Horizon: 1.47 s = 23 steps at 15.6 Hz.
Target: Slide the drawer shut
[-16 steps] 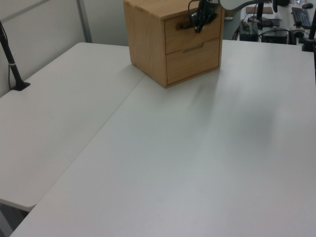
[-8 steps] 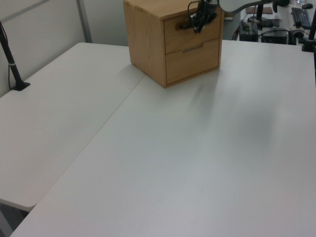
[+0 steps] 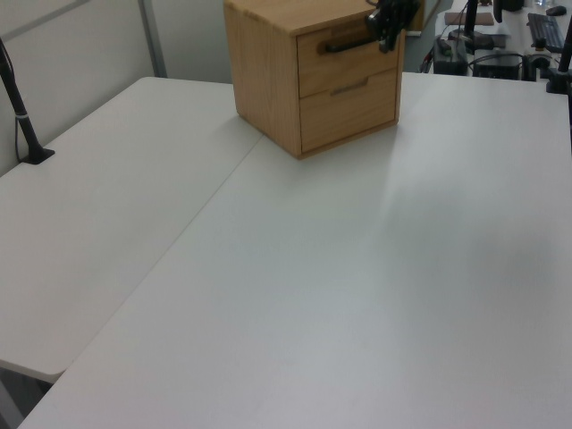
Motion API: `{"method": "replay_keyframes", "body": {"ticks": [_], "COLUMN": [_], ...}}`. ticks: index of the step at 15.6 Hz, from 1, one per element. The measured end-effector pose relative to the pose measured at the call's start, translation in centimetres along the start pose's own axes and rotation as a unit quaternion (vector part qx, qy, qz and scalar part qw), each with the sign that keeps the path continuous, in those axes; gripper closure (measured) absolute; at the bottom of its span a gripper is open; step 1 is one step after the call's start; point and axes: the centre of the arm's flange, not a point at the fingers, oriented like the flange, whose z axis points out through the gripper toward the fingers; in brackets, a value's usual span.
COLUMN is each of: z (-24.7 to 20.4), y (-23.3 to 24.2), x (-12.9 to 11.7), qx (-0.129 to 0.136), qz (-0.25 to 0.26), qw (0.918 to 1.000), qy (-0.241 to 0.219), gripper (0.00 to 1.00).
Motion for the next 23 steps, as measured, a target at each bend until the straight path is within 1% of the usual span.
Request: {"method": "replay_keyframes", "body": {"ticks": [1, 2, 7, 8, 9, 10, 12, 13, 15, 17, 20, 21, 23], "z": [-0.9, -1.6, -3.8, -3.9, -4.0, -4.1, -4.3, -4.3, -4.4, -4.3, -3.9, -3.8, -3.7], "y": [-0.4, -0.8, -3.4, -4.0, -4.7, -5.4, -6.6, -6.9, -6.4, -5.1, -3.4, -3.2, -3.2], "x": [-1.0, -1.8, -5.0, -5.6, -6.6, -7.6, -10.0, -11.0, -11.8, -11.1, -9.8, -9.6, -9.6], "qx": [0.005, 0.008, 0.024, 0.025, 0.024, 0.023, 0.018, 0.017, 0.017, 0.021, 0.025, 0.026, 0.027], "qz": [-0.003, -0.008, -0.032, -0.038, -0.047, -0.057, -0.082, -0.103, -0.149, -0.19, -0.25, -0.264, -0.275], "qw": [0.9999, 0.9996, 0.9979, 0.9975, 0.9971, 0.9964, 0.9945, 0.9925, 0.9865, 0.9796, 0.9662, 0.9627, 0.9595], "qy": [-0.013, -0.024, -0.051, -0.053, -0.055, -0.058, -0.062, -0.064, -0.066, -0.063, -0.057, -0.055, -0.055], "gripper": [0.8, 0.75, 0.24, 0.16, 0.05, 0.0, 0.0, 0.0, 0.0, 0.0, 0.0, 0.0, 0.0]}}
